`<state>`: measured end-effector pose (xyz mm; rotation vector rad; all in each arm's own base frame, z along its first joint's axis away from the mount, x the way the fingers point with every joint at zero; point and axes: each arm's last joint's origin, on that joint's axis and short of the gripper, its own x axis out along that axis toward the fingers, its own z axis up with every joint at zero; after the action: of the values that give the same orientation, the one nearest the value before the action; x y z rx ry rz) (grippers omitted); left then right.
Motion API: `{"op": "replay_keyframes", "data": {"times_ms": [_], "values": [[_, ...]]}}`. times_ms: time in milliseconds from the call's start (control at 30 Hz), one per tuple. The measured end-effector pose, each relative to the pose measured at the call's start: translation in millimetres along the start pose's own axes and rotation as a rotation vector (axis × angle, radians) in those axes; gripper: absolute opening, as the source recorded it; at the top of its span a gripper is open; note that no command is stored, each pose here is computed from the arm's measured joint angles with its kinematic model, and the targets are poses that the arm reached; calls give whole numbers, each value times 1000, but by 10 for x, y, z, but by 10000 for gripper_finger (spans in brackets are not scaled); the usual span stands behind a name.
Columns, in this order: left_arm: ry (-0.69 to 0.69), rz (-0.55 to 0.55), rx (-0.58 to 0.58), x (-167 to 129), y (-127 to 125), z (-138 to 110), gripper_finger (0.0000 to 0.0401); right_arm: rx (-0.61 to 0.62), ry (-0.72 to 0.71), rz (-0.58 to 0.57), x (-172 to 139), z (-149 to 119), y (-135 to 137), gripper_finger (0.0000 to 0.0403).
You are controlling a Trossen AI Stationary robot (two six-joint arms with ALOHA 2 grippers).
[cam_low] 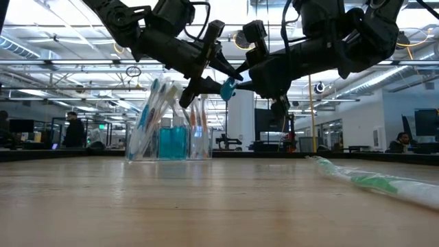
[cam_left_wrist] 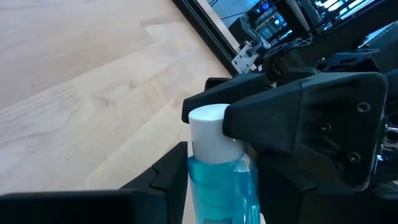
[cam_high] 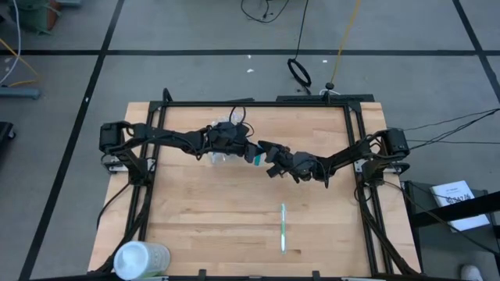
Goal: Pick & Place toothbrushing station
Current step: Put the blue mouthwash into the transparent organizer
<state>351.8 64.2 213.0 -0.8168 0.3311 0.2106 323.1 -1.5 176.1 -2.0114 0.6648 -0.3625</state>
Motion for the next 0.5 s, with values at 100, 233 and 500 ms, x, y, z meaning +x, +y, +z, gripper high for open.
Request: {"op": "replay_keyframes", "data": {"times_ms": [100,233,500], "values": [[1,1,5,0,1,-1,151,19,-1,1,-1,1,1,100],[2,-3,26,0,-3,-2,145,34,-7,0,-1,5,1,112],[2,-16,54,1,-13,0,111,162,-4,-18,2,-4,-22,144]]}}
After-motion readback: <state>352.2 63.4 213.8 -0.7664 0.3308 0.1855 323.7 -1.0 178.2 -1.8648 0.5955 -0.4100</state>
